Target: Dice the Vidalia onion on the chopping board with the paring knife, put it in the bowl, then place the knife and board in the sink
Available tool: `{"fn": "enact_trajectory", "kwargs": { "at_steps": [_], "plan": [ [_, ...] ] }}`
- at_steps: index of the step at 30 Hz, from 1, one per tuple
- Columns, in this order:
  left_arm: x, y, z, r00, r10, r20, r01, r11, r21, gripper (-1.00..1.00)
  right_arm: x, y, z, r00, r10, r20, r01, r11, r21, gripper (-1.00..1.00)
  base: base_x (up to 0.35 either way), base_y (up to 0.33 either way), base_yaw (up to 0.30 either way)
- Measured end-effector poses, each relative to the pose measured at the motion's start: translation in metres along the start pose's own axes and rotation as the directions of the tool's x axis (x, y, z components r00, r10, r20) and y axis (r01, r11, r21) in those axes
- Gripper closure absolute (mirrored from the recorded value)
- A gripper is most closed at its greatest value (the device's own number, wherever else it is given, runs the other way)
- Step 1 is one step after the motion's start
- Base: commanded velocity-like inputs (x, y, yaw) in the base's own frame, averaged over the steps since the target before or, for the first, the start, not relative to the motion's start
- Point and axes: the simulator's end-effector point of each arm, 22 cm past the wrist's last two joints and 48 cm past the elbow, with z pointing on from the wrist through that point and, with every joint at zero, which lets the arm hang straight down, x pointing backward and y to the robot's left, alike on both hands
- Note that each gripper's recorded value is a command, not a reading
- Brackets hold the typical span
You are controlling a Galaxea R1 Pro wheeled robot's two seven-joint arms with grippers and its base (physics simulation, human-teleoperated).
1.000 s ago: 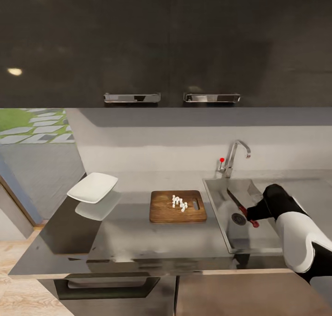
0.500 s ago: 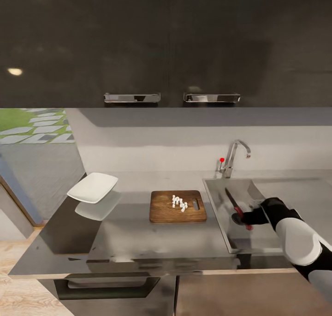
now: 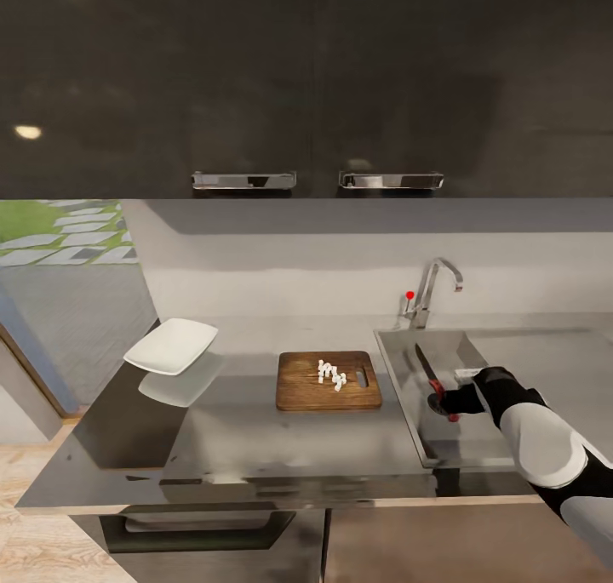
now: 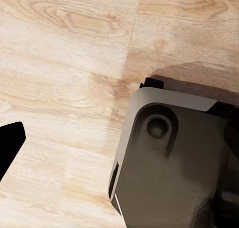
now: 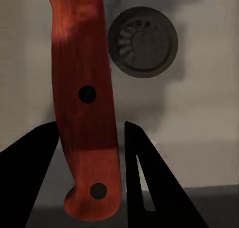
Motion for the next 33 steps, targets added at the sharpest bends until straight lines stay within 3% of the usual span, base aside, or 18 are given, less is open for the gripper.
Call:
{"fn": "enact_trajectory", "kwargs": {
  "at_steps": [5, 10, 20, 33],
  "plan": [
    [0.0, 0.0, 0.0, 1.0, 0.0, 0.0, 0.0, 1.0, 0.0, -1.0, 0.018, 0.019, 0.013, 0.999, -0.006, -0.035, 0.007, 1.0, 0.011, 1.0, 0.0, 0.0, 0.0],
    [0.0, 0.001, 0.0, 1.0, 0.0, 0.001, 0.0, 1.0, -0.001, -1.0, 0.023, 0.027, 0.019, 0.999, -0.019, -0.031, 0.02, 1.0, 0.021, 1.0, 0.0, 0.0, 0.0],
    [0.0, 0.001, 0.0, 1.0, 0.0, 0.001, 0.0, 1.0, -0.001, -1.0, 0.017, 0.022, 0.019, 1.0, 0.005, 0.001, -0.005, 1.0, 0.03, 1.0, 0.0, 0.0, 0.0],
    [0.005, 0.002, 0.001, 1.0, 0.003, -0.014, -0.003, 1.0, -0.004, -1.0, 0.023, 0.024, 0.026, 1.0, 0.007, -0.015, -0.007, 1.0, 0.027, 1.0, 0.029, -0.041, 0.0]
  ]
}}
